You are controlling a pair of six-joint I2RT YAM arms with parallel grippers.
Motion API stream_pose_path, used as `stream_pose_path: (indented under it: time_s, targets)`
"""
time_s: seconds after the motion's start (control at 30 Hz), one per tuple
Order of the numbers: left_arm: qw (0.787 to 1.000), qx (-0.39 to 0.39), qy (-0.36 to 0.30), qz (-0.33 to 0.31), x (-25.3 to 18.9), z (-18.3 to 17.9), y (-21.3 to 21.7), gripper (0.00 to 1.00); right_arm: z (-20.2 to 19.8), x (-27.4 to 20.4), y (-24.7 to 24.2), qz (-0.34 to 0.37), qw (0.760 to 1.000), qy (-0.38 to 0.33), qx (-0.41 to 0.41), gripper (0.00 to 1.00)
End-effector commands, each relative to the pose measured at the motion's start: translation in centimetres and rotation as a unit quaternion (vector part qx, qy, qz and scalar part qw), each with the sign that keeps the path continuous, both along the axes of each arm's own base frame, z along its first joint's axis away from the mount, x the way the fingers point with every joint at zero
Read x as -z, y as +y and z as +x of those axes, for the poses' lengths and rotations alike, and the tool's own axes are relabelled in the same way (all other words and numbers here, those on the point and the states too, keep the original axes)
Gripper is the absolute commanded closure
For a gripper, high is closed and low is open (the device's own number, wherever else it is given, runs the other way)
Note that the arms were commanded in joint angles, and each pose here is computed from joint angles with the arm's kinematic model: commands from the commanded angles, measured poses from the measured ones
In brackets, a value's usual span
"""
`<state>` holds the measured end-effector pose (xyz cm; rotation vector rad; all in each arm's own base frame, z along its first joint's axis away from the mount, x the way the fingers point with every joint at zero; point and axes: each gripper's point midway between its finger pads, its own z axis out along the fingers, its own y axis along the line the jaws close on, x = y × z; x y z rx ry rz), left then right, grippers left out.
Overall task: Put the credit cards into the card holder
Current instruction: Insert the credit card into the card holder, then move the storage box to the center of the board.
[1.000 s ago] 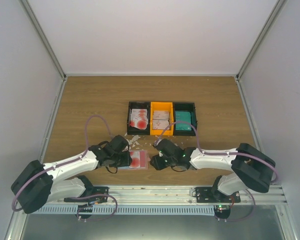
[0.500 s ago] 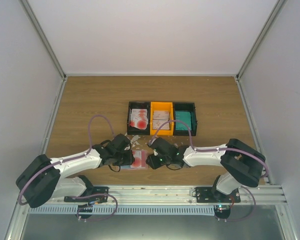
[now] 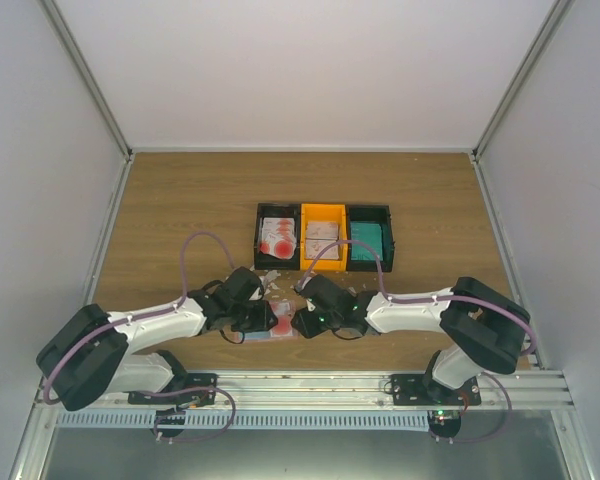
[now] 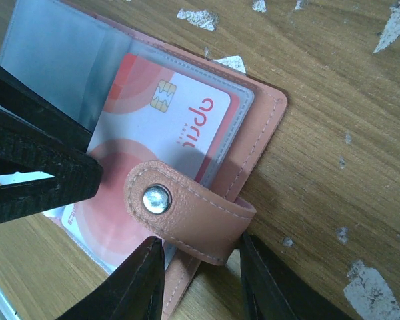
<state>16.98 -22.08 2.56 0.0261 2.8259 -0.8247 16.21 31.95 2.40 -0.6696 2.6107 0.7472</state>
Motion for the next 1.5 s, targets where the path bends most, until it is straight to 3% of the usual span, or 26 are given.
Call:
stream_pose_path:
  time_s: [0.0, 0.2, 0.53, 0.87, 1.13, 1.47]
  targets:
    - [1.000, 0.010, -0.015, -0.016, -0.3, 0.5, -0.6, 0.73, -0.6, 0.9, -0.4, -0.013, 1.000, 0.004, -0.008, 0.67]
    - [0.998, -0.002, -0.063, -0.015, -2.2, 1.6, -0.1, 0.64, 0.8, -1.8, -1.7, -0.015, 0.999, -0.041, 0.030, 0.61]
    - [0.979, -0.089, -0.185, -0.009, -9.3, 4.7, 2.7, 0.27, 4.2, -8.7, -6.1, -0.028, 0.984, -0.135, 0.115, 0.52]
    - [0.955, -0.142, -0.259, -0.023, -14.8, 5.0, 5.5, 0.02, 8.5, -14.9, -11.2, -0.096, 0.958, -0.199, 0.185, 0.38]
    - [0.958, -0.114, -0.262, 0.017, -14.6, 6.0, 5.3, 0.01, 12.1, -18.8, -15.1, -0.092, 0.949, -0.219, 0.206, 0.22]
    - [0.975, -0.107, -0.196, 0.015, -11.4, 8.3, 6.4, 0.01, 17.2, -18.0, -18.1, -0.076, 0.964, -0.169, 0.193, 0.24]
